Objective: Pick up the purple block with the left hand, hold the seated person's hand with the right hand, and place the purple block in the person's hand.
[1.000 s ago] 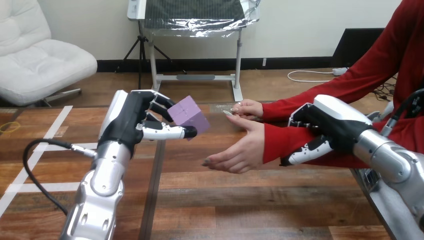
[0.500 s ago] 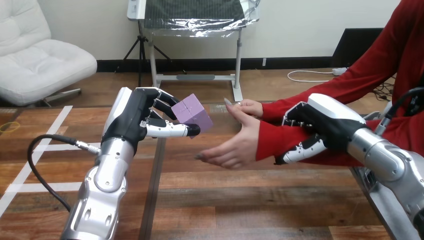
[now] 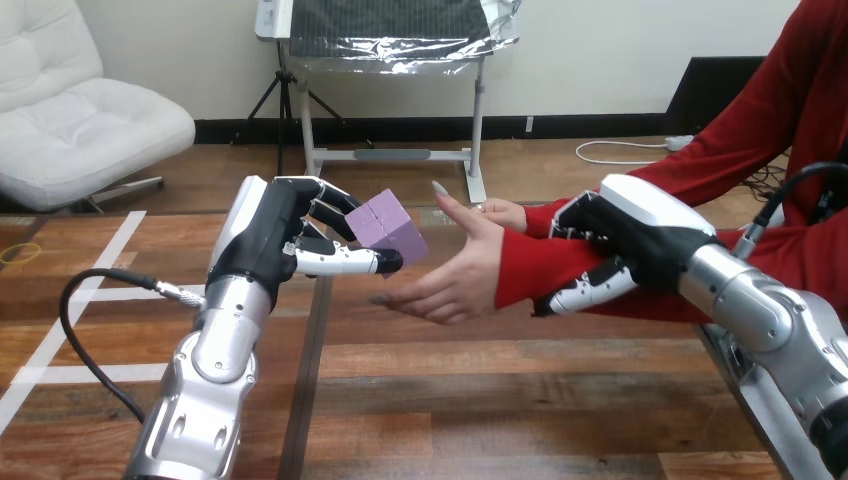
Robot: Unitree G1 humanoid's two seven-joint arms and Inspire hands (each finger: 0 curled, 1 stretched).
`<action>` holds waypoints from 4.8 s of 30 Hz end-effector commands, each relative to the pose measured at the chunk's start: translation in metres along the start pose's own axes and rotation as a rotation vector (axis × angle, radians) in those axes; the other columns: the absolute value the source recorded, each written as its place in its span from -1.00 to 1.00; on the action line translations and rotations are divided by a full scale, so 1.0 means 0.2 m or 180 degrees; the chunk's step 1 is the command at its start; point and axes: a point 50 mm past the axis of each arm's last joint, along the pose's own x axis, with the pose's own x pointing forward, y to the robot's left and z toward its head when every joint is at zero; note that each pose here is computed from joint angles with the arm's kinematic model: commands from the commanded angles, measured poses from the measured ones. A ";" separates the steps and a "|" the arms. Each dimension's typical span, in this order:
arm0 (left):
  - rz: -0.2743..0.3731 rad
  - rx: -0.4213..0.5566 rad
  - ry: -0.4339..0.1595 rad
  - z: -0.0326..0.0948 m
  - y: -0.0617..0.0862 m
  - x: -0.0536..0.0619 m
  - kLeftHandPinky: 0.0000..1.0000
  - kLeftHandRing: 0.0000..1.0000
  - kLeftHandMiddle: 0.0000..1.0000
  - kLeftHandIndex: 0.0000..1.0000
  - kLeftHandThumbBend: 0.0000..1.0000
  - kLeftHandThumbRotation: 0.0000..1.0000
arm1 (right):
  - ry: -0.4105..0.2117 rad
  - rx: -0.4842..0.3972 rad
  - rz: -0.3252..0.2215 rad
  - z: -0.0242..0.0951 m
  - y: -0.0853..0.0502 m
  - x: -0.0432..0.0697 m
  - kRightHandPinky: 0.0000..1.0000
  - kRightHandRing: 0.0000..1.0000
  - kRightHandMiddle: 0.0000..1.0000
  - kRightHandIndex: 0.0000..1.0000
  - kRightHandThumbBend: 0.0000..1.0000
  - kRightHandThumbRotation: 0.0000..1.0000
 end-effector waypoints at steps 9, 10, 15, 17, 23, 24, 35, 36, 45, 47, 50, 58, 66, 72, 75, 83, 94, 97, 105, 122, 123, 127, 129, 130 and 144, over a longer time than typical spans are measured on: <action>0.0053 0.0032 -0.0371 0.18 0.01 0.08 -0.61 -0.43 -0.28 -0.13 0.40 -1.00 | -0.0604 -0.0130 -0.0304 0.26 -0.17 0.11 -0.50 -0.41 -0.29 -0.27 0.53 -0.54; 0.0052 0.0031 -0.0371 0.18 0.01 0.08 -0.60 -0.42 -0.27 -0.13 0.41 -1.00 | -0.0612 -0.0134 -0.0304 0.26 -0.17 0.12 -0.50 -0.41 -0.30 -0.28 0.53 -0.55; 0.0044 0.0046 -0.0369 0.18 0.00 0.08 -0.58 -0.40 -0.26 -0.13 0.41 -1.00 | -0.0661 -0.0143 -0.0301 0.28 -0.17 0.13 -0.51 -0.42 -0.31 -0.29 0.53 -0.56; 0.0040 0.0051 -0.0366 0.18 0.00 0.08 -0.58 -0.40 -0.26 -0.13 0.41 -1.00 | -0.0673 -0.0138 -0.0298 0.29 -0.17 0.13 -0.50 -0.41 -0.30 -0.29 0.53 -0.56; 0.0006 0.0017 -0.0350 0.18 -0.01 0.08 -0.55 -0.36 -0.23 -0.12 0.41 -1.00 | -0.0698 -0.0138 -0.0281 0.31 -0.17 0.14 -0.47 -0.38 -0.27 -0.27 0.54 -0.57; 0.0000 0.0017 -0.0345 0.18 -0.02 0.09 -0.54 -0.36 -0.23 -0.12 0.41 -1.00 | -0.0697 -0.0143 -0.0269 0.31 -0.17 0.14 -0.47 -0.37 -0.26 -0.27 0.54 -0.57; -0.0023 0.0025 -0.0308 0.18 -0.05 0.10 -0.46 -0.27 -0.15 -0.10 0.41 -1.00 | -0.0759 -0.0162 -0.0252 0.33 -0.17 0.15 -0.42 -0.32 -0.20 -0.21 0.56 -0.53; -0.0030 0.0023 -0.0306 0.18 -0.05 0.10 -0.45 -0.26 -0.14 -0.10 0.41 -1.00 | -0.0762 -0.0171 -0.0251 0.34 -0.17 0.15 -0.43 -0.33 -0.21 -0.21 0.56 -0.53; -0.0069 -0.0016 -0.0315 0.19 -0.08 0.11 -0.39 -0.20 -0.11 -0.08 0.40 -1.00 | -0.0782 -0.0185 -0.0239 0.35 -0.17 0.15 -0.46 -0.37 -0.25 -0.25 0.57 -0.53; -0.0075 -0.0025 -0.0319 0.19 -0.08 0.11 -0.41 -0.22 -0.12 -0.08 0.39 -1.00 | -0.0787 -0.0185 -0.0239 0.35 -0.17 0.15 -0.47 -0.38 -0.26 -0.26 0.57 -0.53; -0.0087 -0.0039 -0.0333 0.19 -0.09 0.11 -0.42 -0.24 -0.14 -0.08 0.38 -1.00 | -0.0790 -0.0194 -0.0236 0.35 -0.16 0.15 -0.48 -0.39 -0.27 -0.27 0.57 -0.53; -0.0121 -0.0065 -0.0359 0.20 -0.11 0.12 -0.43 -0.25 -0.15 -0.09 0.37 -1.00 | -0.0794 -0.0203 -0.0223 0.34 -0.16 0.15 -0.50 -0.40 -0.28 -0.27 0.56 -0.52; -0.0147 -0.0093 -0.0378 0.21 -0.11 0.13 -0.44 -0.28 -0.18 -0.10 0.36 -1.00 | -0.0780 -0.0196 -0.0218 0.34 -0.15 0.15 -0.49 -0.39 -0.27 -0.25 0.54 -0.53; -0.0177 -0.0131 -0.0374 0.20 -0.12 0.13 -0.43 -0.26 -0.17 -0.11 0.36 -1.00 | -0.0770 -0.0185 -0.0214 0.33 -0.15 0.15 -0.47 -0.38 -0.26 -0.23 0.54 -0.53; -0.0188 -0.0146 -0.0371 0.20 -0.12 0.12 -0.42 -0.25 -0.16 -0.11 0.36 -1.00 | -0.0754 -0.0168 -0.0211 0.32 -0.15 0.14 -0.45 -0.36 -0.24 -0.22 0.54 -0.53; -0.0206 -0.0120 -0.0379 0.19 -0.12 0.12 -0.40 -0.24 -0.15 -0.11 0.36 -1.00 | -0.0732 -0.0152 -0.0206 0.31 -0.14 0.14 -0.44 -0.35 -0.23 -0.21 0.55 -0.52; -0.0216 -0.0097 -0.0403 0.19 -0.11 0.11 -0.38 -0.21 -0.13 -0.10 0.36 -1.00 | -0.0724 -0.0163 -0.0208 0.29 -0.13 0.13 -0.45 -0.36 -0.24 -0.22 0.57 -0.47; -0.0231 -0.0157 -0.0420 0.18 -0.11 0.11 -0.38 -0.21 -0.13 -0.10 0.35 -1.00 | -0.0721 -0.0139 -0.0204 0.28 -0.12 0.13 -0.46 -0.36 -0.24 -0.22 0.57 -0.47; -0.0388 -0.0356 -0.0365 0.17 -0.10 0.10 -0.20 0.03 0.10 0.10 0.30 -0.96 | -0.0711 -0.0068 -0.0157 0.27 -0.12 0.12 -0.48 -0.38 -0.25 -0.19 0.60 -0.46; -0.0361 -0.0521 -0.0386 0.15 -0.08 0.07 0.18 0.48 0.56 0.60 0.22 0.16 | -0.0633 0.0004 -0.0040 0.24 -0.12 0.09 -0.49 -0.38 -0.24 -0.08 0.69 -0.32; -0.0357 -0.0520 -0.0393 0.15 -0.07 0.06 0.18 0.48 0.56 0.60 0.23 0.22 | -0.0628 0.0005 -0.0033 0.24 -0.12 0.09 -0.48 -0.38 -0.23 -0.07 0.70 -0.31; -0.0348 -0.0523 -0.0427 0.15 -0.07 0.06 0.21 0.50 0.57 0.58 0.31 0.44 | -0.0611 0.0021 -0.0011 0.24 -0.11 0.09 -0.47 -0.37 -0.22 -0.05 0.70 -0.28; -0.0338 -0.0519 -0.0449 0.14 -0.07 0.06 0.22 0.51 0.57 0.57 0.36 0.56 | -0.0606 0.0029 -0.0002 0.24 -0.11 0.08 -0.47 -0.37 -0.22 -0.04 0.70 -0.27; -0.0336 -0.0518 -0.0455 0.14 -0.06 0.06 0.22 0.51 0.57 0.57 0.38 0.60 | -0.0605 0.0031 0.0000 0.24 -0.11 0.08 -0.47 -0.37 -0.22 -0.04 0.70 -0.27; -0.0313 -0.0505 -0.0491 0.12 -0.06 0.04 0.34 0.58 0.64 0.61 0.54 0.91 | -0.0623 0.0065 0.0026 0.22 -0.10 0.06 -0.52 -0.41 -0.25 -0.03 0.70 -0.28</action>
